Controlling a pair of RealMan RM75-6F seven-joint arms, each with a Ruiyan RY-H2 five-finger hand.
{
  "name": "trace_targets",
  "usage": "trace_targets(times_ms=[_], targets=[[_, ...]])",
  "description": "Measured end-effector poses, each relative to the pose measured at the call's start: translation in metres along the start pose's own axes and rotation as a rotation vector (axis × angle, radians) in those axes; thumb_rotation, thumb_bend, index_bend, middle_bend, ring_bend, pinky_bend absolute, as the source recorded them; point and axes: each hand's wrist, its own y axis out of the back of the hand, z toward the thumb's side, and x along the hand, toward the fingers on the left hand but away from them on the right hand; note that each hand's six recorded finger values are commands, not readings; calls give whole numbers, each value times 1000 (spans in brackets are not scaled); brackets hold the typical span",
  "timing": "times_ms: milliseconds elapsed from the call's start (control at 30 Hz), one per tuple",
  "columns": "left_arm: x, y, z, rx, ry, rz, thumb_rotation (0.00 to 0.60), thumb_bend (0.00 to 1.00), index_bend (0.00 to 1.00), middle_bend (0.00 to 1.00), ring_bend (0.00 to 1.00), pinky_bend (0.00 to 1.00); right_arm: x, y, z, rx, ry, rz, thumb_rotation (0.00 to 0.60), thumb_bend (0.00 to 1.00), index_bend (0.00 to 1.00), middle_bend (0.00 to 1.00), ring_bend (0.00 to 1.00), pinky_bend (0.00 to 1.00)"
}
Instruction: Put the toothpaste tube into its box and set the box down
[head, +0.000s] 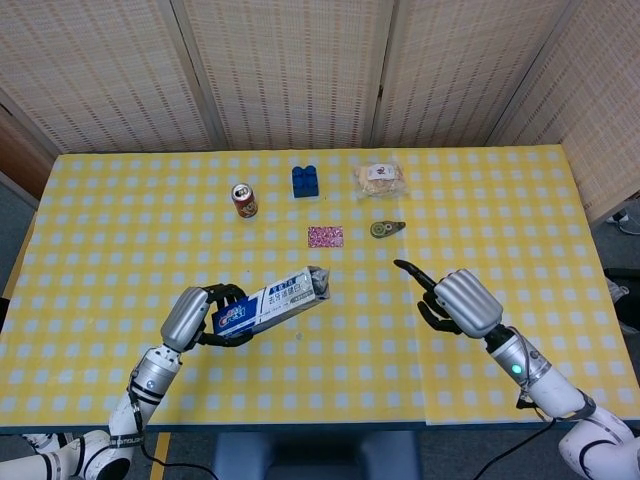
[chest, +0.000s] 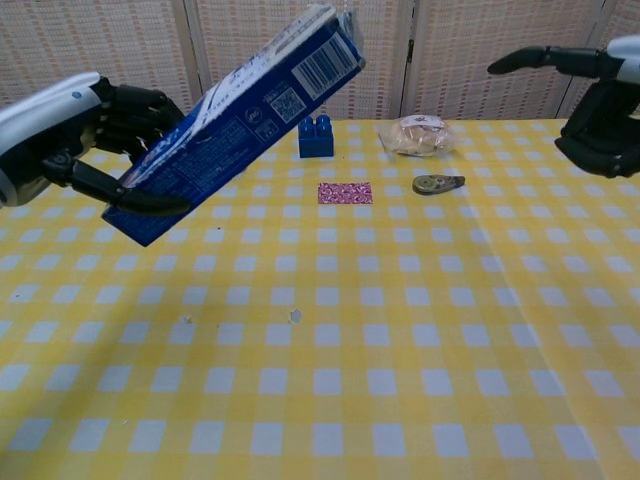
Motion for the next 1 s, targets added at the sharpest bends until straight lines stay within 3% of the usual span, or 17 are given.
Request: trace_targets(times_ms=[167, 233, 700, 1000], targets=[[0, 1, 1, 1, 1, -1, 600, 173, 664, 724, 559, 644, -4, -42, -2, 12, 25, 46, 600, 669, 0, 935, 918, 993], [0, 2, 0, 3, 2, -1, 600, 173, 664, 724, 560, 644, -5, -47, 2, -9, 44, 34, 600, 669, 0, 935, 917, 994], [-4, 7, -8, 11, 20, 7, 600, 173, 664, 724, 559, 644, -4, -33, 21, -213, 158, -187, 600, 669, 0, 929, 921, 993], [-5, 4, -7, 22, 13, -2, 600, 173, 664, 724, 560, 644, -12, -31, 30, -265, 177, -196, 600, 670, 0, 929, 918, 994]])
